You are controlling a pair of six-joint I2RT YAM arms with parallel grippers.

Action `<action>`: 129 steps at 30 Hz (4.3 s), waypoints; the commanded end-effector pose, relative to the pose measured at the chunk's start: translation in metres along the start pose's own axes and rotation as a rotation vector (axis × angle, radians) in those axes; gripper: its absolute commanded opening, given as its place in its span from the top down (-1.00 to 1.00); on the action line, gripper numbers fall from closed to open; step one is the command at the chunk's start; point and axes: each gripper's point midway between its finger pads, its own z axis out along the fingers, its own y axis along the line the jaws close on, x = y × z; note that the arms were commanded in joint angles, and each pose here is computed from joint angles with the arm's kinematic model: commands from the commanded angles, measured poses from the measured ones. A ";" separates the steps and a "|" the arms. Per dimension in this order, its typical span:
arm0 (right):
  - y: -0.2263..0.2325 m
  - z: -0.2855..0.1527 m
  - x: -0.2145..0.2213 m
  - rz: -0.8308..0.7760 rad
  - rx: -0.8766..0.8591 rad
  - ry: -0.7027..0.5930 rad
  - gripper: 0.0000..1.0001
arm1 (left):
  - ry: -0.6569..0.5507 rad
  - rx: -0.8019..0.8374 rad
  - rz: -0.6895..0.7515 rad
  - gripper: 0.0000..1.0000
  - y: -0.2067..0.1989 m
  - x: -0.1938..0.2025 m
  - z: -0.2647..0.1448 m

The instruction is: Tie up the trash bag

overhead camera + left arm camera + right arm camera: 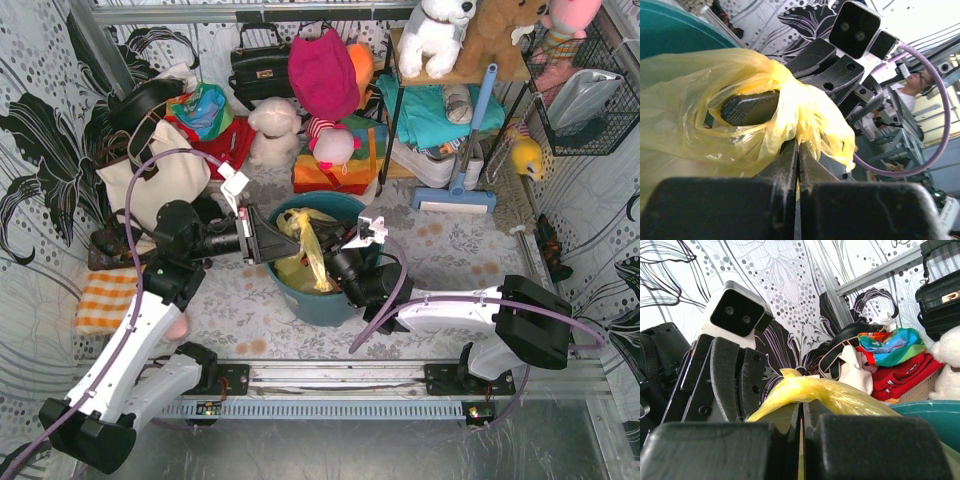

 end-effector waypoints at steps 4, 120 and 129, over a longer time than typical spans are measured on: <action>-0.002 -0.002 -0.021 0.015 0.015 -0.077 1.00 | 0.039 -0.151 0.119 0.76 0.006 -0.005 -0.006; 0.003 0.004 -0.028 0.003 -0.002 -0.101 1.00 | -0.122 -0.184 0.824 0.10 0.031 -0.048 -0.005; -0.004 0.006 -0.026 -0.039 0.033 -0.116 1.00 | -0.053 -0.098 0.771 0.85 0.014 -0.026 -0.008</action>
